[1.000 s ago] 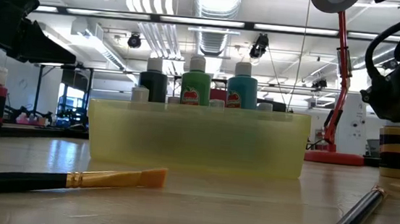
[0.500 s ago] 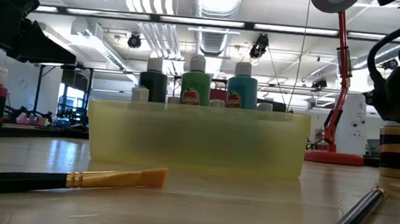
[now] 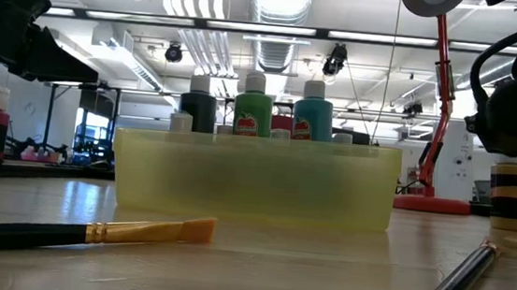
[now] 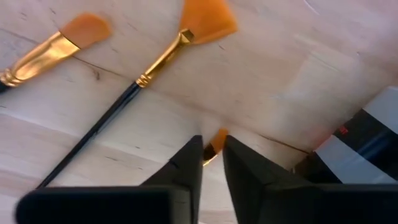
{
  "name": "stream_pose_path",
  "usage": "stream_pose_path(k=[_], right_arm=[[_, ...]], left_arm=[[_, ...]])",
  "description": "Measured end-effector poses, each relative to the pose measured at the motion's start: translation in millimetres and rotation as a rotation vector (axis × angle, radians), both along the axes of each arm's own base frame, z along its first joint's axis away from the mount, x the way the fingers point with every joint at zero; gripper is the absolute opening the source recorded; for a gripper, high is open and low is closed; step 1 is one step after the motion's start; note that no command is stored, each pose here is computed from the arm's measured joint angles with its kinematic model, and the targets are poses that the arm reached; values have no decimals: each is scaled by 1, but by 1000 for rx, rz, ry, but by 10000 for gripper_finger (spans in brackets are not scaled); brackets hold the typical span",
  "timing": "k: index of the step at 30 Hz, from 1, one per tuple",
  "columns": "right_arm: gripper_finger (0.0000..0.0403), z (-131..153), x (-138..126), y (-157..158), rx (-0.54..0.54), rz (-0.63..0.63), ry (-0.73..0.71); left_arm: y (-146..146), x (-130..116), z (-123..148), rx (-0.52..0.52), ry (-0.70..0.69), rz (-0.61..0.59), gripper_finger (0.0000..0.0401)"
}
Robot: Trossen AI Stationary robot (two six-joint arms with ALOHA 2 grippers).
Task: Pick & Place Paint Supplies
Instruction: Put the gold paint brush into the pink cup
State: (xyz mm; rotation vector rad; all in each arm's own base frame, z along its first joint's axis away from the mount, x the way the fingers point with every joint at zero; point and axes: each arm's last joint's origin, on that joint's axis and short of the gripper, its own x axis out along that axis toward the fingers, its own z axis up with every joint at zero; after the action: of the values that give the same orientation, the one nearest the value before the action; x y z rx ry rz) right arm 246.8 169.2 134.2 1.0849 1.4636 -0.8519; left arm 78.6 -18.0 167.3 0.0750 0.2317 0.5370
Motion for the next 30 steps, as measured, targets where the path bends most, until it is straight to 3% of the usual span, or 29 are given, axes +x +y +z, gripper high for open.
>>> stream_pose_path(k=[5,12,16,21,30], right_arm=[[15,0,1,0,0,24,-10],[9,4,-1,-1,9,36,-19],[9,20,-3,-4,23,30,-67],[8,53,-7,-13,-14,-1,-233],[8,130,-11,-37,-211,14,-777]], left_arm=[[0,0,0,0,0,0,184],[0,0,0,0,0,0,184],[0,0,0,0,0,0,184],[0,0,0,0,0,0,184],[0,0,0,-1,-1,0,184]])
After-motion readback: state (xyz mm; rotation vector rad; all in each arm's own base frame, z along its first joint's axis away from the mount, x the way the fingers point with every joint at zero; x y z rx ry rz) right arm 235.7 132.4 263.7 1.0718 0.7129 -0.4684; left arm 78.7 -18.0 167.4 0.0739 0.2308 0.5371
